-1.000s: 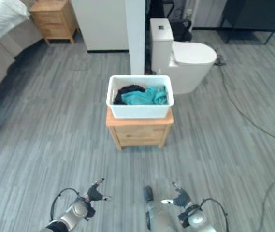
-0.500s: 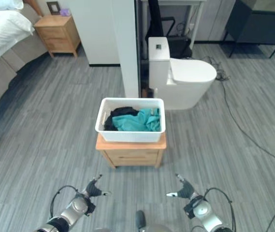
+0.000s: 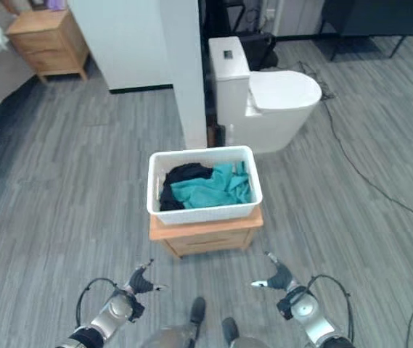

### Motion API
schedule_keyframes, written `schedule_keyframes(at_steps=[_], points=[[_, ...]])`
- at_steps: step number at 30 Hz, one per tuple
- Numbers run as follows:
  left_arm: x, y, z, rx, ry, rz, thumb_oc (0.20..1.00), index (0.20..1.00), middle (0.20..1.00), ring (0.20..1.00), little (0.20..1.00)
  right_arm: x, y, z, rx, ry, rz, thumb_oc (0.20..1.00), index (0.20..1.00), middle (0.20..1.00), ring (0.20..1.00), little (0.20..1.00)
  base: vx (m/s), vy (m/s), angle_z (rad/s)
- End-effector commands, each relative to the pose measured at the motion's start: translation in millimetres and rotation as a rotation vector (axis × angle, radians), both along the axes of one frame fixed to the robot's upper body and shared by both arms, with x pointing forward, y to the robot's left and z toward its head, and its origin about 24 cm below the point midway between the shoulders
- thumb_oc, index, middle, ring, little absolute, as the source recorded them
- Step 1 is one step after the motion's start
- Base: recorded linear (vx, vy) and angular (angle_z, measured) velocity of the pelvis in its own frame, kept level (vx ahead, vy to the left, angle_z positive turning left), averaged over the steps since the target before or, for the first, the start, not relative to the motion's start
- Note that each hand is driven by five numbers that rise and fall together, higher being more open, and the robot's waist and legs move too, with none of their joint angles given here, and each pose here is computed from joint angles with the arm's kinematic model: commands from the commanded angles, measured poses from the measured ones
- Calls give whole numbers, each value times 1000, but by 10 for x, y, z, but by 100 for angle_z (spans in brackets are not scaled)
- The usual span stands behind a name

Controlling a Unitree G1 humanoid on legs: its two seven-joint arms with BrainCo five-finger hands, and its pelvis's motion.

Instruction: Grab the laundry basket,head to the washer,open it,put in the laundry and shut it.

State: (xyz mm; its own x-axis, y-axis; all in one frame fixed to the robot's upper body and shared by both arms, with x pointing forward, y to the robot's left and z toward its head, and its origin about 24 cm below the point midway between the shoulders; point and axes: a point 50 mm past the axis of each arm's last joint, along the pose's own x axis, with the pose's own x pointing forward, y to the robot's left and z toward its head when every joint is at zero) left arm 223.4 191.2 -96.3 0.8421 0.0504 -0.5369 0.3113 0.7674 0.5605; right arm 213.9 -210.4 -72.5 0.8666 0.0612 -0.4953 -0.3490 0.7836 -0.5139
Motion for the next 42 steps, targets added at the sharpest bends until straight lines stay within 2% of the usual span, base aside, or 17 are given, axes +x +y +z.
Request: schedule_keyframes(at_steps=[1, 9, 12, 14, 17, 21, 23, 26, 29, 30, 36, 38, 39, 42], points=[[56, 93, 71, 31, -49, -19, 1000, 1000, 1000, 1000, 1000, 119, 87, 123, 20, -79, 28, 1000, 1000, 1000, 1000, 1000, 80, 148, -6], [86, 138, 137, 44, -81, -28, 1000, 1000, 1000, 1000, 1000, 242, 180, 274, 1, -150, 92, 1000, 1000, 1000, 1000, 1000, 81, 90, -8], [88, 202, 128, 64, -55, -29, 1000, 1000, 1000, 1000, 1000, 244, 232, 358, 27, -161, 146, 1000, 1000, 1000, 1000, 1000, 79, -44, 6], [40, 279, 55, 93, -13, 9, 1000, 1000, 1000, 1000, 1000, 291, 312, 460, -29, -205, 237, 1000, 1000, 1000, 1000, 1000, 142, -184, 15], [34, 296, 44, 97, -4, 24, 1000, 1000, 1000, 1000, 1000, 228, 317, 505, -21, -223, 252, 1000, 1000, 1000, 1000, 1000, 130, -238, -36], [61, 313, 107, 46, -58, 79, 1000, 1000, 1000, 1000, 1000, 93, 57, 727, -23, -286, 220, 1000, 1000, 1000, 1000, 1000, 96, -243, 71], [96, 423, 242, 43, -126, 98, 1000, 1000, 1000, 1000, 1000, -30, -131, 883, 21, -315, 159, 1000, 1000, 1000, 1000, 1000, 48, -107, 4], [62, 527, 290, 51, -148, 124, 1000, 1000, 1000, 1000, 1000, -126, -228, 950, 82, -320, 109, 1000, 1000, 1000, 1000, 1000, 28, -46, 4], [-32, 793, 515, 67, -222, 153, 1000, 1000, 1000, 1000, 1000, -313, -381, 1281, 211, -368, 112, 1000, 1000, 1000, 1000, 1000, 54, -29, 2], [-38, 791, 511, 67, -219, 153, 1000, 1000, 1000, 1000, 1000, -319, -382, 1281, 211, -365, 111, 1000, 1000, 1000, 1000, 1000, 48, -15, 8], [-271, 1222, 803, 137, -268, 214, 1000, 1000, 1000, 1000, 1000, -468, -565, 1731, 326, -409, 146, 1000, 1000, 1000, 1000, 1000, 16, 1, 8], [-402, 1364, 900, 165, -274, 242, 1000, 1000, 1000, 1000, 1000, -493, -710, 1819, 289, -436, 87, 1000, 1000, 1000, 1000, 1000, 35, 11, -1], [-407, 1365, 899, 166, -273, 242, 1000, 1000, 1000, 1000, 1000, -494, -709, 1816, 289, -435, 87, 1000, 1000, 1000, 1000, 1000, 54, 20, -2], [-399, 1438, 1026, 203, -311, 255, 1000, 1000, 1000, 1000, 1000, -456, -874, 1714, 274, -463, -66, 1000, 1000, 1000, 1000, 1000, 5, 11, 0]])
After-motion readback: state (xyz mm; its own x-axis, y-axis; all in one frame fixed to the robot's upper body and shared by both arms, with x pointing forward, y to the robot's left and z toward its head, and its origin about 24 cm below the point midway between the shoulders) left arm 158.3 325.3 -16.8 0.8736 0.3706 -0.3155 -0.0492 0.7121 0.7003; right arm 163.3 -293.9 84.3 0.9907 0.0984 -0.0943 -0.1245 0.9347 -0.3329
